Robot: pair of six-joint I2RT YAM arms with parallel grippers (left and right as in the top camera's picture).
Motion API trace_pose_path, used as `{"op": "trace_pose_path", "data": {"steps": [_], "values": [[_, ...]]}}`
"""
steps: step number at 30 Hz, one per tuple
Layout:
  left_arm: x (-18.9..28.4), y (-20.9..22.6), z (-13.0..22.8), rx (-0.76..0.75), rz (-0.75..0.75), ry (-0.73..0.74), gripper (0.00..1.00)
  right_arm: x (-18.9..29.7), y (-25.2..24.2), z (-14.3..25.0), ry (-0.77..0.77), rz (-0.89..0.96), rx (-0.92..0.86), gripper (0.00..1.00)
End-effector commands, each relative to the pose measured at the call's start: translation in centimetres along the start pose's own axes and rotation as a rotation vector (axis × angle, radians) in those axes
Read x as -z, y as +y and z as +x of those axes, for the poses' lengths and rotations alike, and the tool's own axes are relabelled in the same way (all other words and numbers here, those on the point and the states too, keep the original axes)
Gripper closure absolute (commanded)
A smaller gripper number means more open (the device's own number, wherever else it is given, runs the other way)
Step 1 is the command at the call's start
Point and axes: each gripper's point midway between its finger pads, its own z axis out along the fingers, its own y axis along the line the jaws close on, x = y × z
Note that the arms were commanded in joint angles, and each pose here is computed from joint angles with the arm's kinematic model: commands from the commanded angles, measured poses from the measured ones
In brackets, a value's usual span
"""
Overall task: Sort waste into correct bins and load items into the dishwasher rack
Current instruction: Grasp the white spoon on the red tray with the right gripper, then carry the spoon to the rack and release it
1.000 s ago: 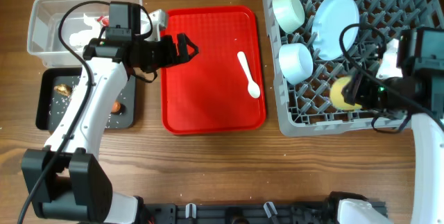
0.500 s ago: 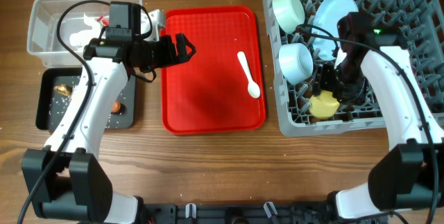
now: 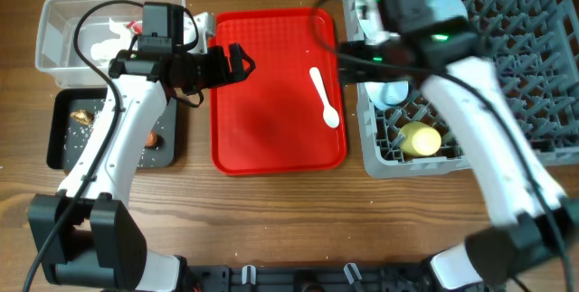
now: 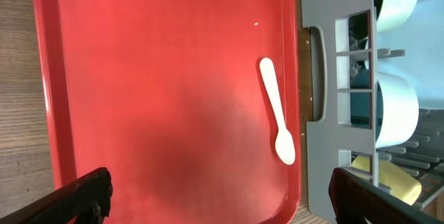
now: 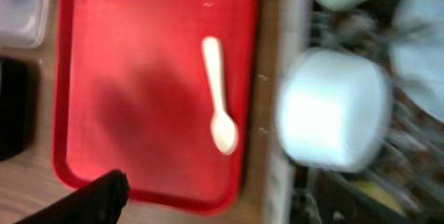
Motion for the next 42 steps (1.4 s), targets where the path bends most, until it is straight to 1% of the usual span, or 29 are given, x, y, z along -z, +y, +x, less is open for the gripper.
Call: {"op": "trace_pose_path", "data": {"steps": [1,2,4,5,7,9,12,14,16,17,20,22,24,26,29,32,33,35,36,37,39,40,42], "values": [[0.4,0.3,-0.7,-0.017,-0.036,-0.032,0.00,-6.8,2.4,0.4,0.092,-0.010,0.088,0.19],[0.5,1.2,-0.8,-0.012,-0.089,-0.039,0.00,-8.4,2.5,0.5,0.107,-0.008,0.106,0.22],[0.8,3.3,-0.8,0.002,-0.209,-0.053,0.00,-12.4,2.1,1.2,0.162,0.009,0.128,0.33],[1.0,4.1,-0.8,0.031,-0.255,-0.064,0.00,-13.8,1.9,1.6,0.184,0.014,0.133,0.35],[1.4,5.6,-1.0,0.080,-0.339,-0.089,0.00,-16.2,1.6,2.4,0.226,0.023,0.148,0.36],[1.7,6.3,-1.1,0.081,-0.383,-0.101,0.00,-18.3,1.2,3.4,0.267,0.033,0.149,0.37],[1.8,6.4,-1.1,0.081,-0.390,-0.101,0.00,-20.7,0.2,4.7,0.314,0.072,0.149,0.37],[1.8,6.4,-1.1,0.081,-0.390,-0.101,0.00,-21.6,0.0,5.2,0.330,0.075,0.149,0.41],[1.8,6.4,-1.1,0.081,-0.390,-0.101,0.00,-22.3,-0.1,5.6,0.335,0.076,0.149,0.48],[1.8,6.4,-1.1,0.081,-0.390,-0.101,0.00,-22.5,-0.3,6.0,0.341,0.077,0.148,0.54],[1.8,6.4,-1.1,0.081,-0.390,-0.102,0.00,-22.9,-0.5,7.4,0.376,0.073,0.142,0.81],[1.8,6.4,-1.1,0.081,-0.390,-0.102,0.00,-22.7,0.1,7.9,0.398,0.035,0.133,0.94],[1.8,6.4,-1.1,0.081,-0.390,-0.102,0.00,-22.7,0.6,8.1,0.406,0.004,0.125,0.96],[1.8,6.4,-1.1,0.081,-0.390,-0.101,0.00,-21.6,0.8,7.7,0.411,-0.008,0.119,0.96],[1.8,6.4,-1.1,0.081,-0.390,-0.101,0.00,-17.8,1.1,5.5,0.361,-0.018,0.117,0.96],[1.8,6.4,-1.1,0.081,-0.390,-0.102,0.00,-12.0,1.8,2.6,0.230,-0.046,0.119,0.96],[1.8,6.4,-1.1,0.081,-0.390,-0.101,0.00,-9.3,1.9,1.6,0.173,-0.056,0.119,0.96],[1.8,6.4,-1.1,0.081,-0.390,-0.102,0.00,-5.1,1.5,0.3,0.084,-0.062,0.130,0.96],[1.8,6.4,-1.1,0.081,-0.390,-0.102,0.00,-2.0,0.2,-0.4,0.019,-0.034,0.114,0.96],[1.8,6.4,-1.1,0.081,-0.390,-0.101,0.00,0.0,-1.3,-0.7,-0.020,0.005,0.095,0.95],[1.8,6.4,-1.1,0.081,-0.390,-0.101,0.00,4.1,-6.3,-1.1,-0.095,0.164,0.026,0.96],[1.8,6.4,-1.1,0.081,-0.390,-0.102,0.00,5.3,-9.2,-0.9,-0.106,0.261,-0.012,0.96],[1.8,6.4,-1.1,0.081,-0.390,-0.101,0.00,5.7,-12.8,-0.2,-0.076,0.361,-0.023,0.96]]}}
